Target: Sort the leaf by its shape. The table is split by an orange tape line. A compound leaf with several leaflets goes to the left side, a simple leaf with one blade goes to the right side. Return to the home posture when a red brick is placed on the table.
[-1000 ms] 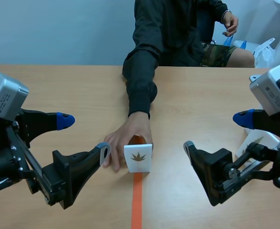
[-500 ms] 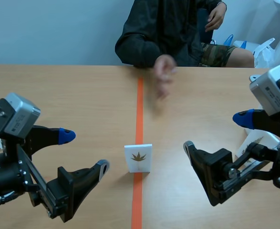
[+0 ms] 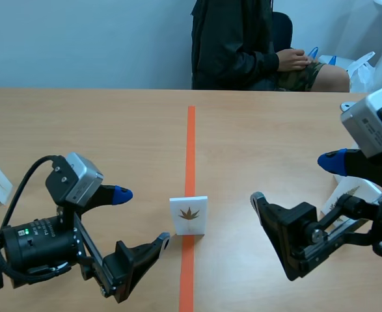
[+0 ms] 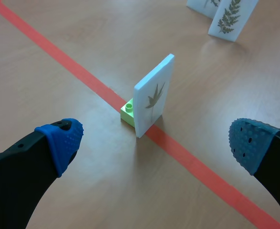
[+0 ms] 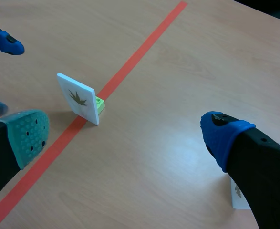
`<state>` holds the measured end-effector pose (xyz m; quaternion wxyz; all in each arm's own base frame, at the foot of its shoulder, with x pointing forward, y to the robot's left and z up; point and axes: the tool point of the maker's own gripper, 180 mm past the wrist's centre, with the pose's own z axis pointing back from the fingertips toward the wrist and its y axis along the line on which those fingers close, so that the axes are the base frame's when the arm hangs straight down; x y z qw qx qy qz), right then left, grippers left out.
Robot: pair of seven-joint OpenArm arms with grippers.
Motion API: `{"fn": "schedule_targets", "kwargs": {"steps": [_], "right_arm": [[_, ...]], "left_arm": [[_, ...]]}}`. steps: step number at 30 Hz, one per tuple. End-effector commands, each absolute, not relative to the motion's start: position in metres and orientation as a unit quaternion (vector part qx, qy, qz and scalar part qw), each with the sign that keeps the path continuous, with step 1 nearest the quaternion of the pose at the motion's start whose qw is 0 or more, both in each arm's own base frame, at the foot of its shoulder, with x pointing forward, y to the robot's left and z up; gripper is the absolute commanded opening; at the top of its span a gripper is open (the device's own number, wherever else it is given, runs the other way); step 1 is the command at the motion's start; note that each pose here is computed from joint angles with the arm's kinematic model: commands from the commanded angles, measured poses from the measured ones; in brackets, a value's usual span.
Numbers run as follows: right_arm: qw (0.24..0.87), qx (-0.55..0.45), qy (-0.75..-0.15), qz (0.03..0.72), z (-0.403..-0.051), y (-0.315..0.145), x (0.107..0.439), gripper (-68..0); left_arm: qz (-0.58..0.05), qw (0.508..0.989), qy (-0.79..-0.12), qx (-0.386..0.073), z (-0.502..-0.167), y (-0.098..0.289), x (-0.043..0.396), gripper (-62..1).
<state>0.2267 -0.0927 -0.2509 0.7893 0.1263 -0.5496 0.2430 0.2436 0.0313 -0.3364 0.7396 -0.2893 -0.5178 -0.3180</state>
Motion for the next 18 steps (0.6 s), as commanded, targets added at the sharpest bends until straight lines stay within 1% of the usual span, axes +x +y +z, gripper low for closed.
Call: {"fn": "schedule_targets", "kwargs": {"steps": [1, 2, 5, 11, 15, 18], "right_arm": [[0.782, 0.125, -0.561, 0.241, -0.245, -0.094, 0.231, 0.4], [0.782, 0.125, -0.561, 0.241, -0.245, -0.094, 0.231, 0.4], [0.782, 0.125, -0.561, 0.241, -0.245, -0.094, 0.231, 0.4], [0.782, 0.125, -0.561, 0.241, -0.245, -0.094, 0.231, 0.4], [0.782, 0.125, -0.561, 0.241, -0.245, -0.094, 0.231, 0.4], [0.782, 0.125, -0.561, 0.241, -0.245, -0.094, 0.231, 0.4]], "left_arm": [[-0.327, 0.723, -0.532, -0.296, -0.328, 0.025, 0.248, 1.4], [-0.334, 0.720, -0.532, -0.296, -0.330, 0.022, 0.248, 1.4], [-0.344, 0.718, -0.538, -0.275, -0.339, 0.019, 0.258, 1.4], [-0.339, 0.716, -0.543, -0.280, -0.351, 0.003, 0.271, 1.4], [-0.336, 0.712, -0.541, -0.296, -0.356, -0.011, 0.273, 1.4], [-0.340, 0.713, -0.543, -0.286, -0.361, -0.018, 0.277, 1.4]]}}
